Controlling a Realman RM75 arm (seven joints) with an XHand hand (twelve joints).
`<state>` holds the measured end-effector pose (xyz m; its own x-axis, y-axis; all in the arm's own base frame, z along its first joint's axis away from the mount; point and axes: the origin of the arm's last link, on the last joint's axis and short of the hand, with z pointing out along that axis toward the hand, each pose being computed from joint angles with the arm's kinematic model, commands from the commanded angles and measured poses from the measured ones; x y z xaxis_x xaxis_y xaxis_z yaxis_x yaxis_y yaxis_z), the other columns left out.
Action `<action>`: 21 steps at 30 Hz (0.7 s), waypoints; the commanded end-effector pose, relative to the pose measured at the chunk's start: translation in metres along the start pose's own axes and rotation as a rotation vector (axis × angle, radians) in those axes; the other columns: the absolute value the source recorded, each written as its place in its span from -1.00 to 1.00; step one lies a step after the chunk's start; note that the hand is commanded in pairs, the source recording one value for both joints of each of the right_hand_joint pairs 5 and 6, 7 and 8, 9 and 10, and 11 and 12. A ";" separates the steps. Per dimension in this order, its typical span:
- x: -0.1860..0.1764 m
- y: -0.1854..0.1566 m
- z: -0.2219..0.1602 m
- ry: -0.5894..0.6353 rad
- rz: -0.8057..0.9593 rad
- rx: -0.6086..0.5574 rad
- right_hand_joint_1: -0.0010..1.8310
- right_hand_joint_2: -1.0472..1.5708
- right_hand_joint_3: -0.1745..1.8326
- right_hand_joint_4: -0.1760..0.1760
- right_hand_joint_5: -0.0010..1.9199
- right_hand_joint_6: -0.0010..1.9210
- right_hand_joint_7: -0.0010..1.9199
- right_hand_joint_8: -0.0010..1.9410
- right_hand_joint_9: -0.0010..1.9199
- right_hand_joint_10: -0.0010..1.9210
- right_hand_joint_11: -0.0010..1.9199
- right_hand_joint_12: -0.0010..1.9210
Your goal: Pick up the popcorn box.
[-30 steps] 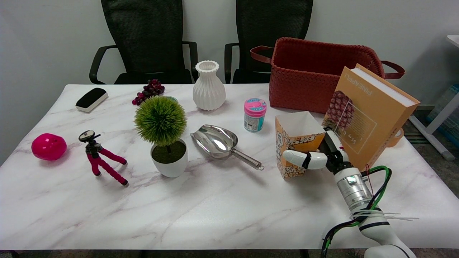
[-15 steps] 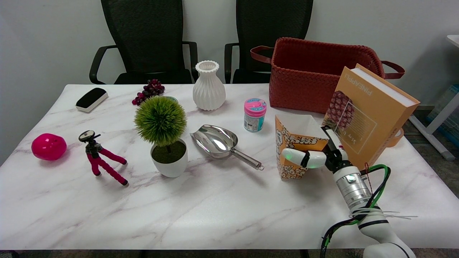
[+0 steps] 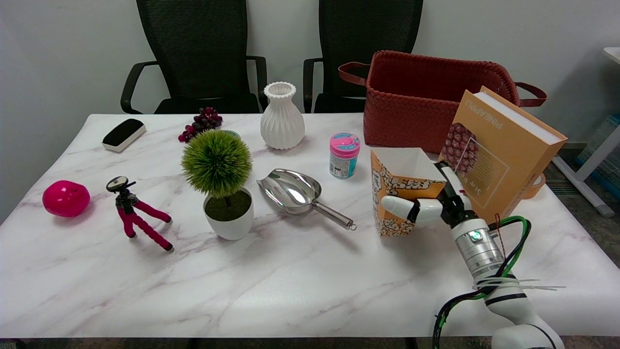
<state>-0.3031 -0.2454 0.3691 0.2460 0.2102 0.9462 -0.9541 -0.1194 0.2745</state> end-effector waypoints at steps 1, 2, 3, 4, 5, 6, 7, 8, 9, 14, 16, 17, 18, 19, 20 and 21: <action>0.004 -0.040 0.014 -0.026 -0.067 0.155 0.27 -0.11 -0.07 0.00 -0.16 -0.16 0.13 0.12 -0.45 -0.45 0.11 0.11; 0.004 -0.043 0.015 -0.029 -0.070 0.168 0.27 -0.11 -0.07 0.00 -0.16 -0.16 0.13 0.12 -0.45 -0.45 0.11 0.11; 0.003 -0.047 0.017 -0.033 -0.073 0.182 0.27 -0.11 -0.07 0.00 -0.16 -0.16 0.13 0.12 -0.45 -0.45 0.11 0.11; 0.002 -0.049 0.018 -0.036 -0.075 0.189 0.27 -0.11 -0.06 0.00 -0.16 -0.16 0.13 0.12 -0.45 -0.45 0.11 0.11; 0.001 -0.053 0.020 -0.043 -0.081 0.200 0.27 -0.11 -0.06 0.00 -0.16 -0.16 0.13 0.12 -0.45 -0.45 0.11 0.11; -0.001 -0.056 0.021 -0.047 -0.089 0.212 0.27 -0.11 -0.06 0.00 -0.16 -0.16 0.13 0.12 -0.45 -0.45 0.11 0.11; -0.001 -0.059 0.022 -0.049 -0.096 0.220 0.27 -0.12 -0.06 0.00 -0.16 -0.16 0.13 0.12 -0.45 -0.45 0.11 0.11; -0.002 -0.063 0.023 -0.050 -0.105 0.232 0.27 -0.12 -0.06 0.00 -0.16 -0.16 0.13 0.12 -0.45 -0.45 0.11 0.11; -0.003 -0.066 0.024 -0.050 -0.112 0.241 0.27 -0.12 -0.06 0.00 -0.16 -0.17 0.13 0.12 -0.45 -0.45 0.11 0.11; -0.010 -0.080 0.027 -0.057 -0.134 0.277 0.27 -0.13 -0.05 0.00 -0.18 -0.18 0.13 0.12 -0.44 -0.45 0.10 0.10; -0.013 -0.084 0.030 -0.059 -0.143 0.284 0.27 -0.13 -0.05 0.00 -0.19 -0.19 0.13 0.12 -0.44 -0.44 0.10 0.10; -0.016 -0.088 0.031 -0.062 -0.145 0.289 0.27 -0.13 -0.05 0.00 -0.19 -0.19 0.13 0.12 -0.44 -0.44 0.10 0.09; -0.019 -0.091 0.033 -0.068 -0.148 0.295 0.27 -0.13 -0.05 0.00 -0.19 -0.19 0.13 0.12 -0.44 -0.44 0.09 0.09; -0.021 -0.093 0.034 -0.072 -0.153 0.300 0.27 -0.13 -0.05 0.00 -0.20 -0.20 0.13 0.12 -0.44 -0.44 0.09 0.09; -0.025 -0.097 0.036 -0.076 -0.161 0.306 0.27 -0.13 -0.05 0.00 -0.20 -0.20 0.13 0.12 -0.44 -0.44 0.09 0.09; -0.028 -0.100 0.037 -0.083 -0.166 0.310 0.27 -0.13 -0.05 0.00 -0.20 -0.20 0.13 0.11 -0.44 -0.44 0.09 0.09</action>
<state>-0.2473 -0.2599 0.3535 0.3421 0.1918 0.9199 -0.8749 -0.2921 0.3862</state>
